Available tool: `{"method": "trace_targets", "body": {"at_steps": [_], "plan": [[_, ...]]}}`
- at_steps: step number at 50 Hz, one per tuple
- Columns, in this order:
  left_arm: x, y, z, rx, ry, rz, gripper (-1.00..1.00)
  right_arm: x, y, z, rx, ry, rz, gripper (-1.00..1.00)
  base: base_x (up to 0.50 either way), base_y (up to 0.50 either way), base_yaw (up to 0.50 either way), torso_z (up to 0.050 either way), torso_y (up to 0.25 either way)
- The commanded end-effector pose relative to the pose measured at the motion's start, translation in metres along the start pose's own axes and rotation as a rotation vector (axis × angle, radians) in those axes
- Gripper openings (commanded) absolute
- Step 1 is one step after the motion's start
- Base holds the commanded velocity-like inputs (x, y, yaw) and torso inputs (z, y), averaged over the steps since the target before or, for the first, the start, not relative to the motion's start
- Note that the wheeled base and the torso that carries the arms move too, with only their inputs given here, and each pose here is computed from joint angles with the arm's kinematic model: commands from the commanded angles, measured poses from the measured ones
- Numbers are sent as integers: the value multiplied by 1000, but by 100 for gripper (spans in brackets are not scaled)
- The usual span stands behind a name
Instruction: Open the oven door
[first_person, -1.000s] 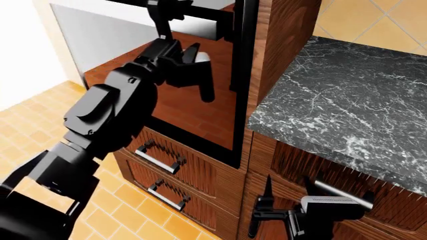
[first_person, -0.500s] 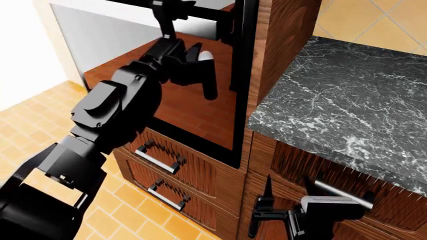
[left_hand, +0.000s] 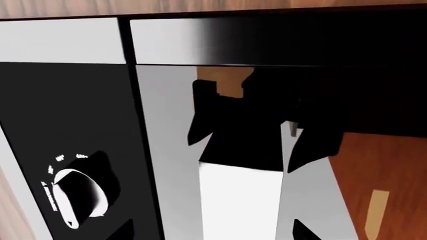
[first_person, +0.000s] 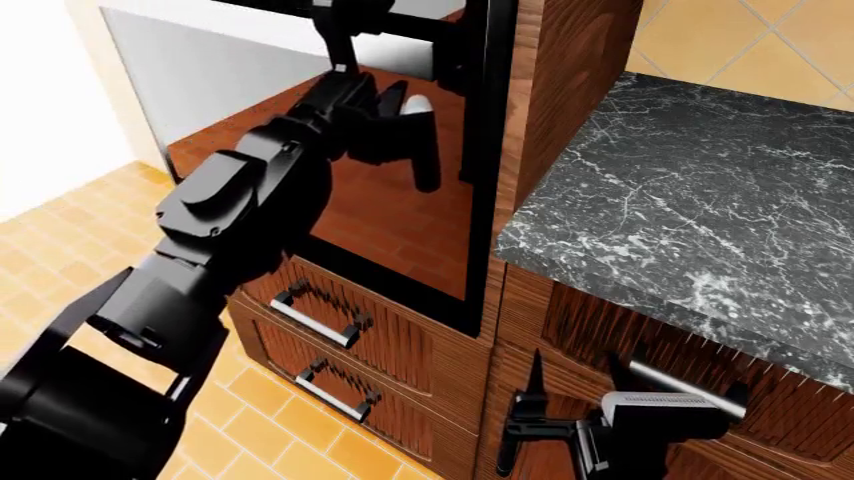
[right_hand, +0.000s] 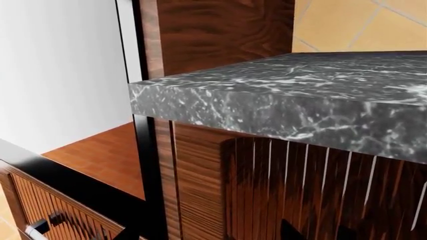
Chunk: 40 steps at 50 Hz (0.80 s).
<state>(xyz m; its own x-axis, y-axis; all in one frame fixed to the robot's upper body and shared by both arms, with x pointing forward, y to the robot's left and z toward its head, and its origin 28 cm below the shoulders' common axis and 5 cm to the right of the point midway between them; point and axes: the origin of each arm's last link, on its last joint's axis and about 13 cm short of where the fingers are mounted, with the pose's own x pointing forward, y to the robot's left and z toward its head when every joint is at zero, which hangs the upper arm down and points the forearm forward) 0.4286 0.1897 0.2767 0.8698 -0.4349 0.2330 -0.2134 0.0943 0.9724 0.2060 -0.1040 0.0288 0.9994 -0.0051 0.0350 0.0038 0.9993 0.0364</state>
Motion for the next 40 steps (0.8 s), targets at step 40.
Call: {"method": "trace_targets", "body": {"at_steps": [40], "plan": [[18, -1, 4, 22, 0, -18, 100, 0, -1, 1, 2, -5, -4, 100, 0, 0, 0, 0, 0]]}}
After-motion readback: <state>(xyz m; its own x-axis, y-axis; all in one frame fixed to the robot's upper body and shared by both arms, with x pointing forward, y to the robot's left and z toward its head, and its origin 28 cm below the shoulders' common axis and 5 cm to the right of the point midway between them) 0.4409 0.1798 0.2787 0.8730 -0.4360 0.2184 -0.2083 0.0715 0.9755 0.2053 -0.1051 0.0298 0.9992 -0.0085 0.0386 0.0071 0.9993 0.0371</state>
